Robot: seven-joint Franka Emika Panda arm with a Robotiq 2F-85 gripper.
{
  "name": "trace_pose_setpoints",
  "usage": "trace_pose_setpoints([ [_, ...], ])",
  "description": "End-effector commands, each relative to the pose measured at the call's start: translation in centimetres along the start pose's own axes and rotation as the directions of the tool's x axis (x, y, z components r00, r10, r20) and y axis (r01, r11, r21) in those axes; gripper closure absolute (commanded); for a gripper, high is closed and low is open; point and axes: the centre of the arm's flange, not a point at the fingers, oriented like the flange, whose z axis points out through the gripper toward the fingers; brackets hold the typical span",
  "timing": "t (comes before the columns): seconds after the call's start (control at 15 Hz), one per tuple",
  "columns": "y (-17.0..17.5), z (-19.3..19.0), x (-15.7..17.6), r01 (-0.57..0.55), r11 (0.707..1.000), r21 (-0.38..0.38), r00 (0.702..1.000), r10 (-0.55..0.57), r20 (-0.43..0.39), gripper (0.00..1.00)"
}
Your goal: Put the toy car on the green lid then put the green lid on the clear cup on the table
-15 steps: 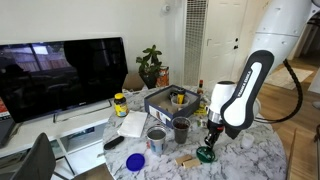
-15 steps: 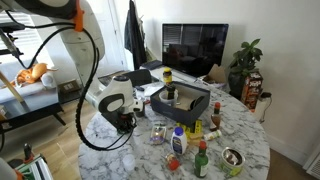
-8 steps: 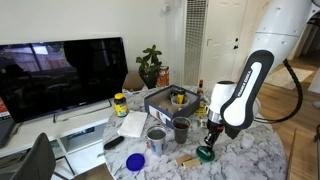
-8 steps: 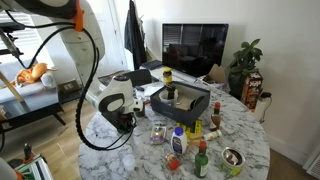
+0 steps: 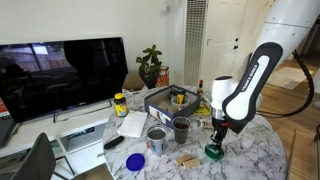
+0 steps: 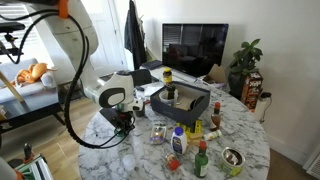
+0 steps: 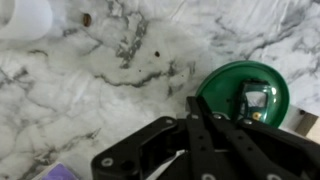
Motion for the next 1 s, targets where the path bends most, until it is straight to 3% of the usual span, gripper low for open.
trace_pose_setpoints([
  [0.0, -0.5, -4.5, -1.9, -0.002, 0.998, -0.063, 0.999, 0.004, 0.032, 0.99],
  [0.4, -2.0, -10.8, -1.5, -0.002, 0.994, -0.107, 0.999, 0.006, 0.036, 0.99],
  [0.93, -4.6, -15.8, 3.8, -0.110, 0.991, -0.074, 0.993, 0.107, -0.038, 0.99],
])
